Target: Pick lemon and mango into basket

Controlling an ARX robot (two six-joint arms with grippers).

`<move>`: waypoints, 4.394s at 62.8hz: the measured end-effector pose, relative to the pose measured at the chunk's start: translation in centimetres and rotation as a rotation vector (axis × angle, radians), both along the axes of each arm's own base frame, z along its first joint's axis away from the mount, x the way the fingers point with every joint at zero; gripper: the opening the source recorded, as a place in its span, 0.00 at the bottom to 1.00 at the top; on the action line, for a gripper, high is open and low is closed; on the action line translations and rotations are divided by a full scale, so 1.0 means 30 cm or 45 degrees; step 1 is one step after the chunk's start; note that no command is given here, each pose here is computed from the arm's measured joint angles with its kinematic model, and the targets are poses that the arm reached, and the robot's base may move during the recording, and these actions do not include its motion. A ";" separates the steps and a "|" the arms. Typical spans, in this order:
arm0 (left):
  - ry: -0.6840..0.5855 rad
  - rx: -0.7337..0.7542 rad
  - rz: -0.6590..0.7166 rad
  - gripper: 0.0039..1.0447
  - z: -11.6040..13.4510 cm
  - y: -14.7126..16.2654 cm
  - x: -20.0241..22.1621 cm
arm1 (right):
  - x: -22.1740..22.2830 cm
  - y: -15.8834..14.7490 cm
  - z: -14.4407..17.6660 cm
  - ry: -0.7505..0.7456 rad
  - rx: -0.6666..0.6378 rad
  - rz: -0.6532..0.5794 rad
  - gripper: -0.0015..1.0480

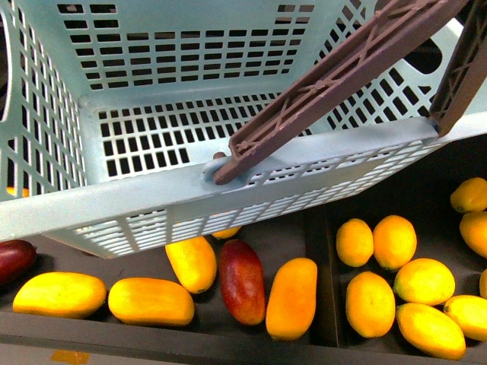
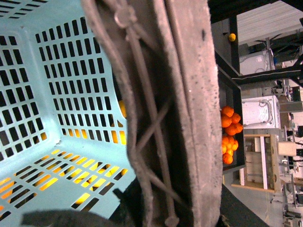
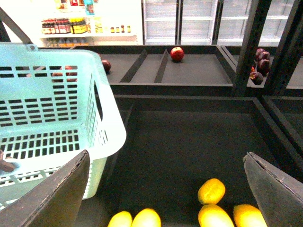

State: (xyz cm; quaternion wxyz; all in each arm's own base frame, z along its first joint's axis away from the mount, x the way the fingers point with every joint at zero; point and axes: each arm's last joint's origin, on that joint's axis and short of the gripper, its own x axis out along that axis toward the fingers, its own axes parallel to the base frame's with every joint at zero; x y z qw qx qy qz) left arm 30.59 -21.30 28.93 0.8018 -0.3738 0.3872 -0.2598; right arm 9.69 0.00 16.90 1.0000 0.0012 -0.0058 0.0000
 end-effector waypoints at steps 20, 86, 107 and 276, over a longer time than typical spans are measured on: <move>-0.008 0.009 0.016 0.12 0.000 0.002 0.002 | 0.005 -0.013 -0.005 0.328 0.145 -0.123 0.92; -0.007 0.009 0.014 0.12 0.000 0.002 0.002 | 0.731 -0.380 -0.584 1.212 0.465 -0.430 0.92; -0.007 0.009 0.013 0.12 0.000 0.002 0.002 | 0.833 -0.378 -0.690 1.295 0.472 -0.405 0.92; -0.007 0.009 0.014 0.12 0.000 0.002 0.002 | 0.723 -0.315 -0.182 0.800 0.392 0.122 0.71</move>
